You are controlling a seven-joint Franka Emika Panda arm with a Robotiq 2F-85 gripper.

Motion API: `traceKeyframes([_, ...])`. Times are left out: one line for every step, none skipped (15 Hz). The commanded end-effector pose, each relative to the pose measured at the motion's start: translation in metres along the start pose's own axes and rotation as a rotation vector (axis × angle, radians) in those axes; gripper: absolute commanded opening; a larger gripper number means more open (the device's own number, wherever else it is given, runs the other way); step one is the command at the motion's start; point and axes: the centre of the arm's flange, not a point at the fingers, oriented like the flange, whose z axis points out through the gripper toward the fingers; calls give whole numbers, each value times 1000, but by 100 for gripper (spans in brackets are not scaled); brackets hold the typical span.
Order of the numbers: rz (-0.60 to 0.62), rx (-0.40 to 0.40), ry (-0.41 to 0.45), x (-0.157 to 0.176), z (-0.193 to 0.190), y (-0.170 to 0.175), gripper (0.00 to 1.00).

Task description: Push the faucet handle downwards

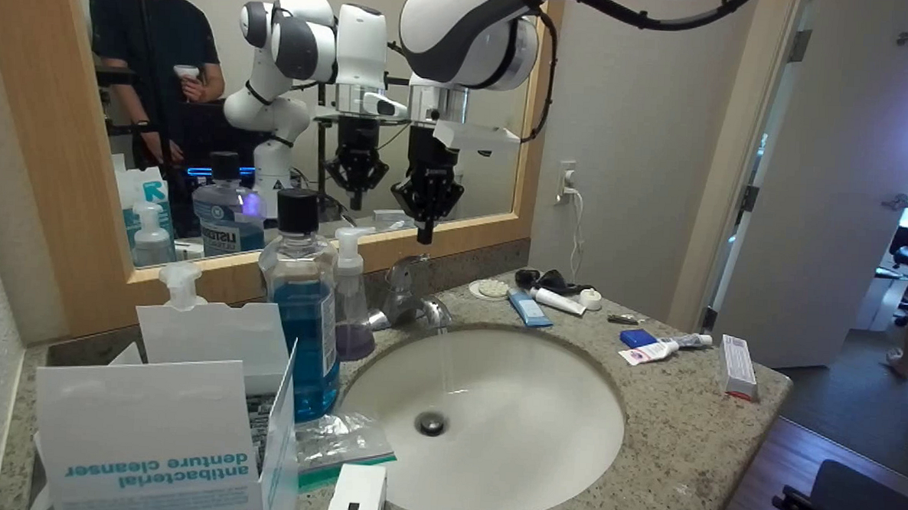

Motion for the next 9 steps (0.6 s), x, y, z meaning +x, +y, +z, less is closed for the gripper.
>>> traceKeyframes([-43, -4, -14, 15, 4, -6, 0])
traceKeyframes([-53, -7, -16, 16, 5, -8, 0])
traceKeyframes([-58, -6, -17, 17, 6, -9, 0])
traceKeyframes([-61, -4, -18, 17, 7, -11, 0])
traceKeyframes([-62, -2, -25, 18, 8, -12, 0])
traceKeyframes([-56, -1, -35, 19, 9, -13, 0])
traceKeyframes([-55, 3, -48, 18, 10, -14, 0])
traceKeyframes([-56, 3, -60, 17, 11, -15, 0])
traceKeyframes([-55, 5, -68, 16, 10, -16, 0])
